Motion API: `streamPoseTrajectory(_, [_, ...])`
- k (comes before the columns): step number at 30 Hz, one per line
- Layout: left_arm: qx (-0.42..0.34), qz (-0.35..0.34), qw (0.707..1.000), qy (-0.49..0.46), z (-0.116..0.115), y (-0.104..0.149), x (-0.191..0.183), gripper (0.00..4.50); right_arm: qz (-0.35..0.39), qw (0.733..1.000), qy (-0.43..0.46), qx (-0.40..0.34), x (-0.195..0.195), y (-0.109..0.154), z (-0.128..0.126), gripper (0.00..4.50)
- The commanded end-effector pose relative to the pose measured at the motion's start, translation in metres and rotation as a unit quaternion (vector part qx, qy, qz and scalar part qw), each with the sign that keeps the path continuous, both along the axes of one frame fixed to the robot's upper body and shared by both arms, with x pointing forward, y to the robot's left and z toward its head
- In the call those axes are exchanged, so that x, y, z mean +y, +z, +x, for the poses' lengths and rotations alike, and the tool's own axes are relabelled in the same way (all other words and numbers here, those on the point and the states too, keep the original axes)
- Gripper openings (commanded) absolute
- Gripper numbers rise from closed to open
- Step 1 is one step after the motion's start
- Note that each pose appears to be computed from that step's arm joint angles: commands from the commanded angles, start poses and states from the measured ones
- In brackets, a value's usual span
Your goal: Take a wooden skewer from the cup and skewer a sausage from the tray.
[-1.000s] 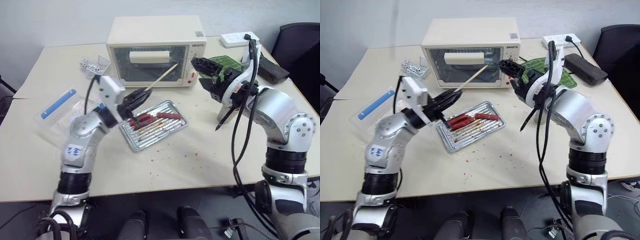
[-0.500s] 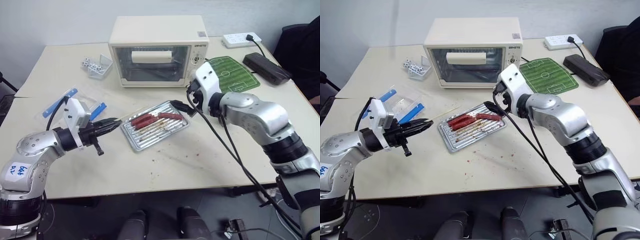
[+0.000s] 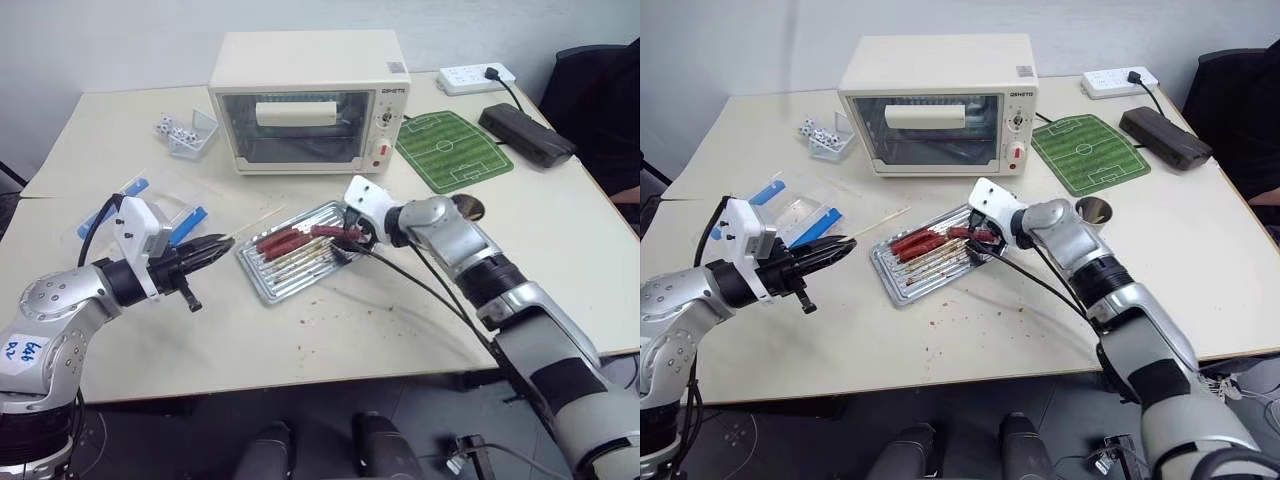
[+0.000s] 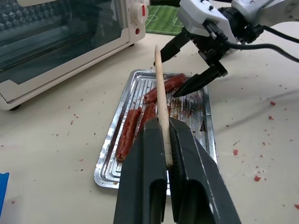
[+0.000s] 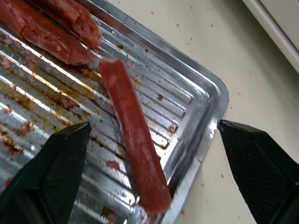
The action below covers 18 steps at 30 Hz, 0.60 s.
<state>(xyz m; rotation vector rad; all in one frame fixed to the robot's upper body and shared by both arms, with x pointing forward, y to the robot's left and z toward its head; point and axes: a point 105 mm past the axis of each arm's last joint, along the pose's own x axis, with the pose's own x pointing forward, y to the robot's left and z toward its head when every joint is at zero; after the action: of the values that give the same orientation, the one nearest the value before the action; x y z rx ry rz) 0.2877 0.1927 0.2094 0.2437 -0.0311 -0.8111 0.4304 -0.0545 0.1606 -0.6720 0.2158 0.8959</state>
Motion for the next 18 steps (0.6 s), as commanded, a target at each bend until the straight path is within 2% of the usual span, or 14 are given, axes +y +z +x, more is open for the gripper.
streamPoseTrajectory(1, [-0.030, -0.002, 1.000, 0.003, -0.0043, 0.0141, -0.0001, 0.00, 0.012, 1.000, 0.005, -0.010, 0.0023, 0.0123, 0.0049, 3.61])
streamPoseTrajectory(4, [-0.035, -0.004, 0.999, 0.007, -0.0033, 0.0163, 0.0009, 0.00, 0.021, 1.000, 0.005, 0.004, 0.0048, 0.0096, 0.0060, 2.62])
streamPoseTrajectory(11, [-0.041, -0.005, 0.999, 0.009, -0.0019, 0.0187, 0.0001, 0.00, 0.049, 0.998, 0.003, 0.037, 0.0094, 0.0076, 0.0057, 2.62])
streamPoseTrajectory(14, [-0.043, -0.006, 0.999, 0.009, -0.0014, 0.0194, -0.0003, 0.00, 0.055, 0.997, 0.006, 0.046, 0.0111, 0.0066, 0.0045, 2.08])
streamPoseTrajectory(17, [-0.044, -0.006, 0.999, 0.009, -0.0010, 0.0198, -0.0007, 0.00, 0.055, 0.997, 0.007, 0.048, 0.0116, 0.0057, 0.0037, 1.19])
streamPoseTrajectory(18, [-0.044, -0.006, 0.999, 0.009, -0.0009, 0.0200, -0.0009, 0.00, 0.055, 0.997, 0.008, 0.049, 0.0119, 0.0054, 0.0031, 1.19])
